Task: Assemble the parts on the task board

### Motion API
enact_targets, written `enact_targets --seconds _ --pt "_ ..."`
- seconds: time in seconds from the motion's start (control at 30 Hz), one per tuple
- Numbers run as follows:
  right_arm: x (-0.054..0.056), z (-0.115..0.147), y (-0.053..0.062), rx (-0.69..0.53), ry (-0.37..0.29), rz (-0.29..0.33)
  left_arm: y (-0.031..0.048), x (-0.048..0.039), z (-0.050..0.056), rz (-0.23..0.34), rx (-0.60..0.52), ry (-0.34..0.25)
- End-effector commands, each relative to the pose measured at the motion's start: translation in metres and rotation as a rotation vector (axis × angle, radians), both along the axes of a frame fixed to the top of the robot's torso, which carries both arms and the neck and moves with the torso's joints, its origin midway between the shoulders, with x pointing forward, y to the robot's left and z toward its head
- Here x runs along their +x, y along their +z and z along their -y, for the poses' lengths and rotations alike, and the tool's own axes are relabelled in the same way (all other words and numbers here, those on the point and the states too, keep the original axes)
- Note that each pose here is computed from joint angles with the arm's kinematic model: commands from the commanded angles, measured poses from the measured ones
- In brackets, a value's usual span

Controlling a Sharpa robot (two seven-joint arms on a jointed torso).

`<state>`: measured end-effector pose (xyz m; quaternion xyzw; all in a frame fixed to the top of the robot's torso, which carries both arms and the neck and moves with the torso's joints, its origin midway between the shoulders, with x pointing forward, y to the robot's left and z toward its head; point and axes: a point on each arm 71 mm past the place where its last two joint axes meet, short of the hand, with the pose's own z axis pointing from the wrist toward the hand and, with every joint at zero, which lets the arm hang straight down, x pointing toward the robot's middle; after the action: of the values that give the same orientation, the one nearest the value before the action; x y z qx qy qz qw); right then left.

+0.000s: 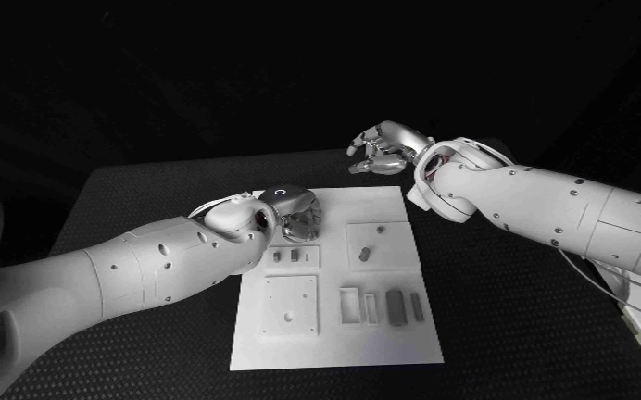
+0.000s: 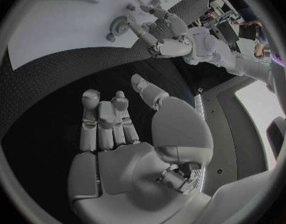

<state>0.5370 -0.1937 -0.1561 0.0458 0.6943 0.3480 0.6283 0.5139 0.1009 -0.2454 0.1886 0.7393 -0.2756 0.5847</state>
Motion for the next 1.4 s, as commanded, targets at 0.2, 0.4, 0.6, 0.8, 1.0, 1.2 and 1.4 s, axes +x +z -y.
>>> enact_targets --seconds 0.2,0.4,0.6,0.8,1.0,1.2,1.4 --pt "-0.002 -0.002 0.0 -0.001 0.017 -0.003 -0.0077 -0.0004 0.004 -0.012 0.027 -0.01" --pt "-0.002 -0.001 0.0 -0.001 0.017 -0.004 -0.011 -0.0011 0.004 -0.023 0.033 -0.012" --pt "-0.002 -0.002 0.0 -0.001 0.017 -0.003 -0.0124 -0.0009 0.003 -0.029 0.039 -0.008" --pt "-0.001 -0.002 0.0 -0.001 0.019 -0.003 -0.0146 -0.0011 0.004 -0.034 0.041 -0.011" --pt "-0.002 -0.002 0.0 -0.001 0.019 -0.003 -0.0167 -0.0023 0.007 -0.048 0.032 -0.015" --pt "-0.002 -0.002 0.0 0.0 0.019 -0.003 -0.0198 -0.003 0.009 -0.059 0.038 -0.014" --pt "-0.002 -0.002 0.0 0.0 0.019 -0.004 -0.0223 -0.0026 0.01 -0.075 0.059 -0.009"
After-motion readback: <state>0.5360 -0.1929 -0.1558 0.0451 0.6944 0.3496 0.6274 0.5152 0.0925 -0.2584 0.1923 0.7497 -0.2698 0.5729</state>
